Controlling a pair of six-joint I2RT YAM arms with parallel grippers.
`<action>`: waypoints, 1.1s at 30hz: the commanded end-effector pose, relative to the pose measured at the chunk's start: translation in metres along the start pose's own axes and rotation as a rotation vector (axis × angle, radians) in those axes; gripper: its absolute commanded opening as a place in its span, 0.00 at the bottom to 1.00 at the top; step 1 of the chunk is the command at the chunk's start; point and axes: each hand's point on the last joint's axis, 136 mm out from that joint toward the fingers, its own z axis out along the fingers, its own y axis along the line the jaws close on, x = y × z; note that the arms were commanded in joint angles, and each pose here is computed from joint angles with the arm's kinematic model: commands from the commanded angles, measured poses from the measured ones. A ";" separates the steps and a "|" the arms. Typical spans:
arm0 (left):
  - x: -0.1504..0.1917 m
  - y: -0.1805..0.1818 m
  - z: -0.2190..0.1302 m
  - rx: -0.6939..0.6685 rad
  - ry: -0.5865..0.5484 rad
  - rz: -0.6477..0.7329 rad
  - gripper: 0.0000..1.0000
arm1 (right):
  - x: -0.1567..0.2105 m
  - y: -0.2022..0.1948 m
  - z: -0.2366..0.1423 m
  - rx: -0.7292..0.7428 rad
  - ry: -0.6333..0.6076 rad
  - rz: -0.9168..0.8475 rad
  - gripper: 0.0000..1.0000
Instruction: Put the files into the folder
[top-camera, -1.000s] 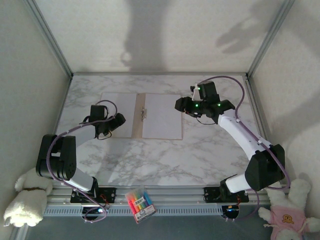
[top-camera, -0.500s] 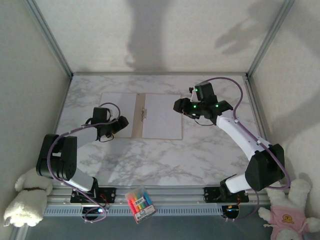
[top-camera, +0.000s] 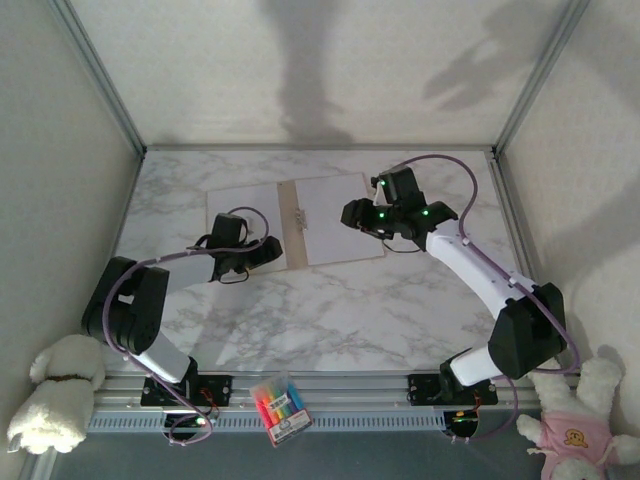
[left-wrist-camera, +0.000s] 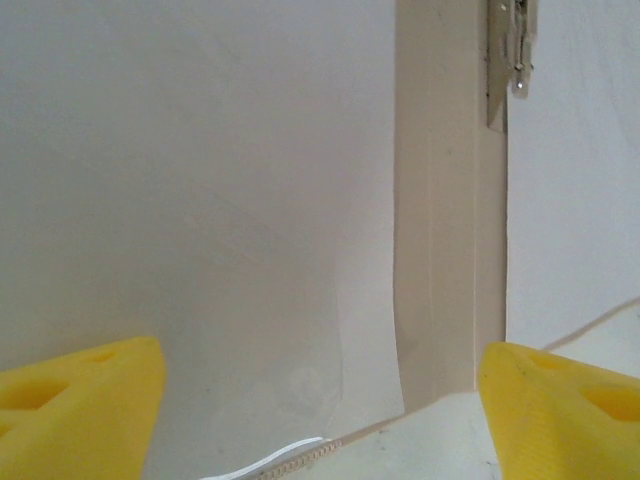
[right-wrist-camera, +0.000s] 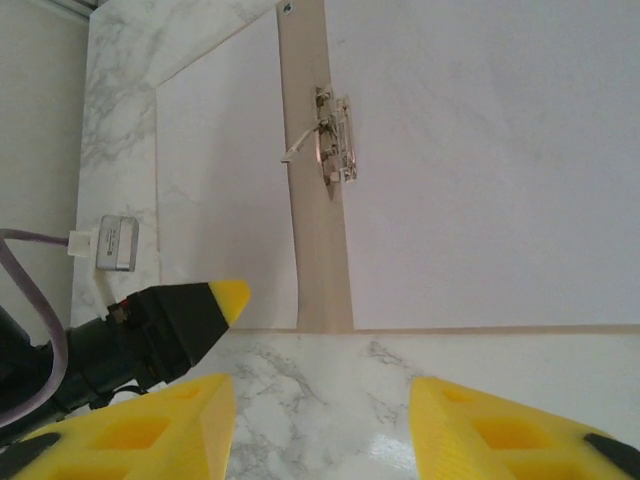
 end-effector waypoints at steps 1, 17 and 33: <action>-0.012 -0.009 -0.012 -0.011 -0.044 0.017 0.82 | -0.007 0.007 0.001 0.019 -0.020 -0.025 0.49; -0.055 0.059 -0.050 -0.211 -0.224 -0.120 0.82 | -0.007 0.036 0.038 0.042 0.007 -0.108 0.48; -0.050 0.076 -0.055 -0.219 -0.265 -0.104 0.83 | 0.007 0.057 0.123 0.266 0.061 -0.234 0.51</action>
